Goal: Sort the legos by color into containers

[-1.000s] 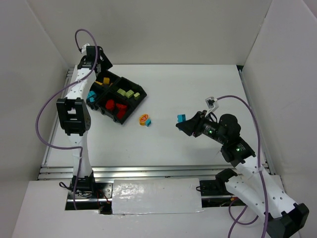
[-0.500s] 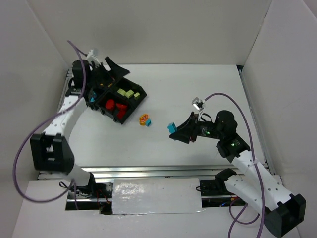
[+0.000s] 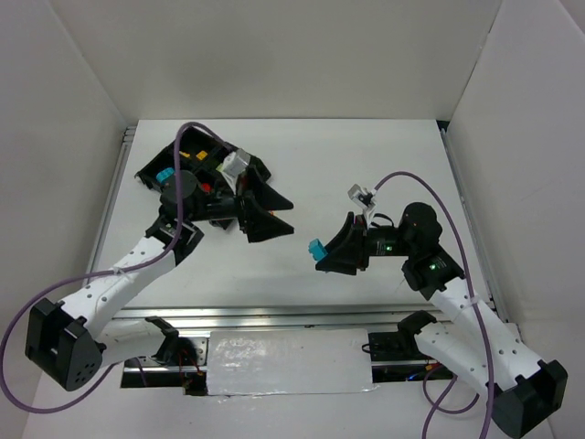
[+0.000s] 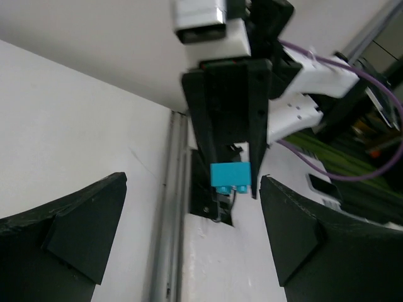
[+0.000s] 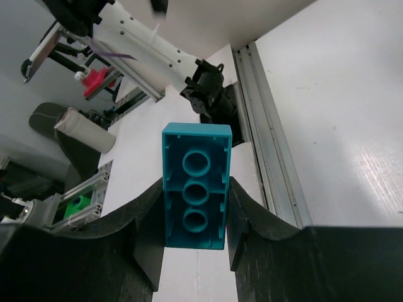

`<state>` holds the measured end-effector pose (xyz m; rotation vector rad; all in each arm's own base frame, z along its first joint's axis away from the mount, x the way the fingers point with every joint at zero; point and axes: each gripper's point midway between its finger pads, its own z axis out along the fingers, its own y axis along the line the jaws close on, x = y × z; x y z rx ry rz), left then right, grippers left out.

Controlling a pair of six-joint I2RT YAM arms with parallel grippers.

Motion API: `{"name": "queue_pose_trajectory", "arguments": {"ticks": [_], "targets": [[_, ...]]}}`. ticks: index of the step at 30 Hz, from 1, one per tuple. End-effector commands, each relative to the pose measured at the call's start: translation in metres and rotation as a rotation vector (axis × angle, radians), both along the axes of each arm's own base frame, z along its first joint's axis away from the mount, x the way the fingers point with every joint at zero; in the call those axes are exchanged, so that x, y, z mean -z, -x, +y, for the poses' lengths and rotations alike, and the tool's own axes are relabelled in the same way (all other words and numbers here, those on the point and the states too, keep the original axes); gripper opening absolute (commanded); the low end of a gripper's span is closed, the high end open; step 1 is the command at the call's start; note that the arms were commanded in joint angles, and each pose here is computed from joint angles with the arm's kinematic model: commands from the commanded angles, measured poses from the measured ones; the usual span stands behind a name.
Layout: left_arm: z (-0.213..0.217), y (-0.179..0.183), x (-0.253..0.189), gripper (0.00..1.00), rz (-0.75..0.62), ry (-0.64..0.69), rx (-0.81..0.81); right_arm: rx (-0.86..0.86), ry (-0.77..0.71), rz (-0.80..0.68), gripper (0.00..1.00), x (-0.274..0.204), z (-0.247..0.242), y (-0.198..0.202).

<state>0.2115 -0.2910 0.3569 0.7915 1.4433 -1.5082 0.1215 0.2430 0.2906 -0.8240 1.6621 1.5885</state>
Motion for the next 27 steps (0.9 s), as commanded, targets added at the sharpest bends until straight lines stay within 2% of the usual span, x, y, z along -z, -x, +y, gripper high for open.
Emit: {"name": "queue_pose_trajectory", "arguments": {"ticks": [1, 11, 14, 17, 25, 26, 27], "targets": [[-0.018, 0.037, -0.007, 0.99, -0.086, 0.035, 0.159, -0.053, -0.038, -0.056, 0.0, -0.022, 0.0, 0.012], [-0.051, 0.062, -0.006, 0.99, -0.036, 0.033, 0.248, -0.019, -0.044, -0.08, 0.0, -0.027, 0.001, 0.016], [-0.059, 0.061, 0.0, 0.97, -0.002, 0.005, 0.239, -0.008, -0.043, -0.091, 0.0, -0.028, 0.002, 0.014], [-0.064, 0.063, 0.0, 0.9, 0.007, 0.005, 0.265, 0.026, -0.035, -0.096, 0.0, -0.029, 0.004, 0.008], [-0.071, 0.065, 0.006, 0.62, 0.023, -0.02, 0.287, 0.073, -0.038, -0.114, 0.0, -0.033, 0.003, 0.002], [-0.071, 0.065, 0.006, 0.54, 0.024, -0.021, 0.289, 0.077, -0.038, -0.116, 0.0, -0.032, 0.003, 0.001], [-0.071, 0.065, 0.006, 0.37, 0.023, -0.02, 0.292, 0.083, -0.04, -0.12, 0.01, -0.033, 0.002, 0.001]]}}
